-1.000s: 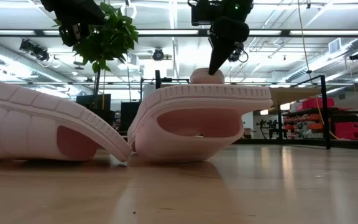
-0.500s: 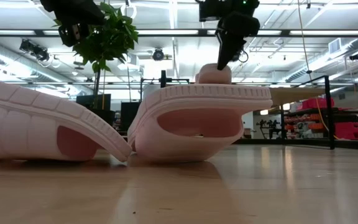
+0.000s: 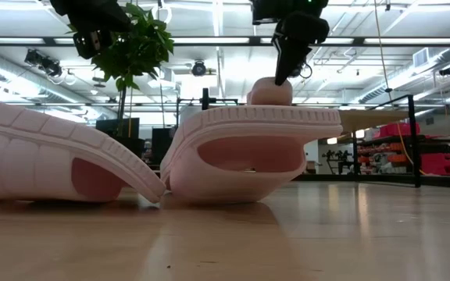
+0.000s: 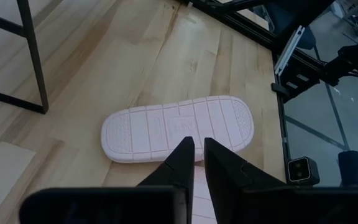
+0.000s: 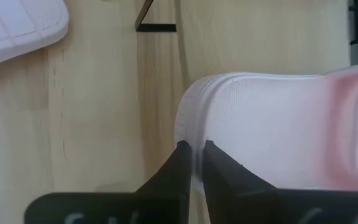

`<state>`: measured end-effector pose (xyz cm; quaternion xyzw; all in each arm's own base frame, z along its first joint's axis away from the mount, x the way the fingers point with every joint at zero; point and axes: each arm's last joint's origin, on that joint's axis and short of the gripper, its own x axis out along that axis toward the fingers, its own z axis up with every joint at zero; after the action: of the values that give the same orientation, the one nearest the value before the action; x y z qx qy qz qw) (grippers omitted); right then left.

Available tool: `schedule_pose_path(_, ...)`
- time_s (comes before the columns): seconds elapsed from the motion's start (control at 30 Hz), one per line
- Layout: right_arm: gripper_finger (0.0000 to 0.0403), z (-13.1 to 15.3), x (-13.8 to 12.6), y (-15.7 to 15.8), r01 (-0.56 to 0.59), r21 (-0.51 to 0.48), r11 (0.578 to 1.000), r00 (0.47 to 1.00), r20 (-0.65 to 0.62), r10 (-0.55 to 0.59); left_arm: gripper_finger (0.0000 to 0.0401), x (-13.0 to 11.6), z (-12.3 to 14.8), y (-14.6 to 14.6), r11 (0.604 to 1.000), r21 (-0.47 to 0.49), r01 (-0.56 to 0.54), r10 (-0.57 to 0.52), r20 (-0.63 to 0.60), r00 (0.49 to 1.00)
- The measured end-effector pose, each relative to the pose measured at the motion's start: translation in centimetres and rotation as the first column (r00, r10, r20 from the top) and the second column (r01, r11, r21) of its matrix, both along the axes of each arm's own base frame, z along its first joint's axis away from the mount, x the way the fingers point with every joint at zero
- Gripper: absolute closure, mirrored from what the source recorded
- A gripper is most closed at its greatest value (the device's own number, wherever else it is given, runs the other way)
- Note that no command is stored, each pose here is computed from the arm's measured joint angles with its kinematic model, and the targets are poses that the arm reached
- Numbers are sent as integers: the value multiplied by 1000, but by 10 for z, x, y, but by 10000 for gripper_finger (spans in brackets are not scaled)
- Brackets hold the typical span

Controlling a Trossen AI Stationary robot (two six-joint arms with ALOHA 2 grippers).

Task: Pick and place slides into the shelf
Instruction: Put the right pink slide on the shelf

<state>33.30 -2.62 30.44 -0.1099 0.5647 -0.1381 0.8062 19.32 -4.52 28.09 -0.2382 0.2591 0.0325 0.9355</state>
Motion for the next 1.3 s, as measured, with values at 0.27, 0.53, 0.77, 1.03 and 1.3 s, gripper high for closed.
schedule_pose_path(0.27,355,0,0,0,-7,21,1000,1000,-2,7,356,0,0,0,1000,0,0,0,0,1000)
schedule_pose_path(0.53,290,0,0,1,-11,34,999,1000,0,11,360,0,0,0,1000,0,0,0,-1,1000)
schedule_pose_path(0.77,257,5,-3,4,43,58,997,999,6,-43,356,0,0,0,1000,-6,-3,3,-4,1000)
schedule_pose_path(1.03,256,28,-18,49,81,251,965,991,85,-105,360,-1,-3,0,1000,1,-4,4,-32,999)
schedule_pose_path(1.3,256,30,-36,129,-160,330,930,987,79,141,355,-2,-3,0,1000,25,10,-10,-33,999)
